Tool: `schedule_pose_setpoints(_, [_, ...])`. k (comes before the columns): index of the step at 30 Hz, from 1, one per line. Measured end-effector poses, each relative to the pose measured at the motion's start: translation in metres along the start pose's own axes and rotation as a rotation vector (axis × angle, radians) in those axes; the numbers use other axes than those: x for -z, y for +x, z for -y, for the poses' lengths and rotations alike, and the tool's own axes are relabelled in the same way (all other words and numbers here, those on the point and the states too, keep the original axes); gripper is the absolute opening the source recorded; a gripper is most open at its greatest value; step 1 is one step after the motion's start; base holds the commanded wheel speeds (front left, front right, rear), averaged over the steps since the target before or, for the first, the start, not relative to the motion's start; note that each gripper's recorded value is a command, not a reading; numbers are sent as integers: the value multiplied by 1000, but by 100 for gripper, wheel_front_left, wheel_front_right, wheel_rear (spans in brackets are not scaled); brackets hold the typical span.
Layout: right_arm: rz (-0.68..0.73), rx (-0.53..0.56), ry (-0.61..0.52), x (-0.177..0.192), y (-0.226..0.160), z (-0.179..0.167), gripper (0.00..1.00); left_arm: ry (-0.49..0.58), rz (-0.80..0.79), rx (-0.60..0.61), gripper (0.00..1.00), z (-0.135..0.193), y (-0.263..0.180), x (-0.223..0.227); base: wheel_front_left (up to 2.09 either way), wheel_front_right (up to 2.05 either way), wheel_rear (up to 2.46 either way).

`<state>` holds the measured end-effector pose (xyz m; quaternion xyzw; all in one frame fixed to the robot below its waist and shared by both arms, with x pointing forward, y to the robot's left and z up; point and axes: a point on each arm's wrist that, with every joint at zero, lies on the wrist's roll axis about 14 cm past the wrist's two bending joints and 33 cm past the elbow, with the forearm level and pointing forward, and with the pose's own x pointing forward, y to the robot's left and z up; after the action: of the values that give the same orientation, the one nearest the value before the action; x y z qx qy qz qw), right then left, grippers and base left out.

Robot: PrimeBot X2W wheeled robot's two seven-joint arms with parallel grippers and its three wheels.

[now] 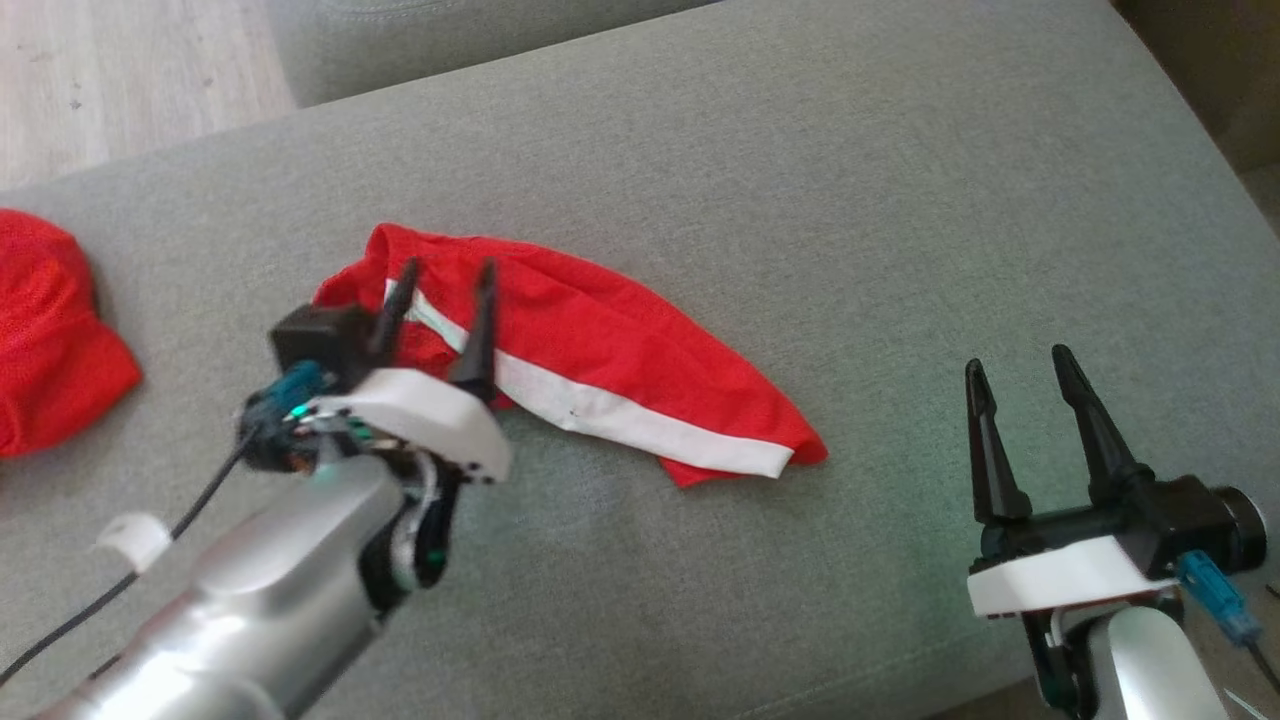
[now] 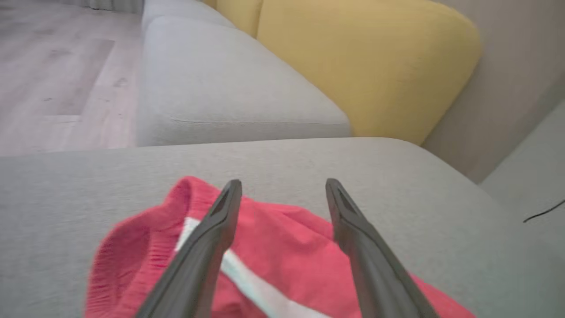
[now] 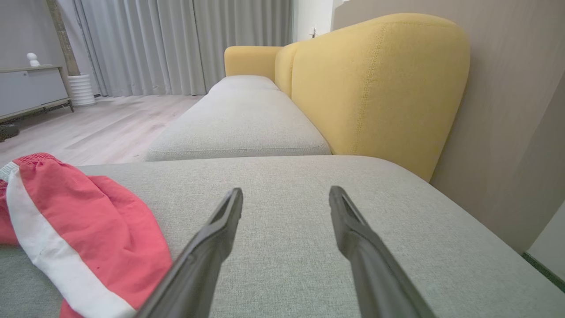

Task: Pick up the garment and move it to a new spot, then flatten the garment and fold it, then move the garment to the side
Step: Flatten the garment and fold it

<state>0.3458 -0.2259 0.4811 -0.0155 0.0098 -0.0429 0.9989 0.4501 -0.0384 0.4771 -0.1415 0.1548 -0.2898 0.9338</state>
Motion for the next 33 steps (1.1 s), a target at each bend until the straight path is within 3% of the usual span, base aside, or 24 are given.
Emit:
schedule_pose_setpoints(5, [-8, -11, 1, 3, 3, -4, 100, -15, -27, -119, 100, -41, -8, 13, 0, 0, 0])
schedule_pose_setpoints(10, [-20, -20, 1, 7, 3, -7, 100, -46, -63, -161, 100, -61, -7, 26, 0, 0, 0])
schedule_pose_setpoints(23, [-29, 4, -4, 8, -1, 1, 100, -69, -104, -90, 100, -52, 7, 33, 0, 0, 0])
schedule_pose_setpoints(24, [-29, 4, -4, 8, -1, 1, 100, -71, -114, -82, 25, -51, 7, 35, 0, 0, 0])
schedule_pose_setpoints(25, [-29, 4, -4, 8, -1, 1, 100, -71, -126, -71, 0, -49, 8, 38, 0, 0, 0])
schedule_pose_setpoints(33, [-23, -2, -8, 7, 0, 0, 100, -78, -14, 27, 0, -18, 1, 4, 0, 0, 0])
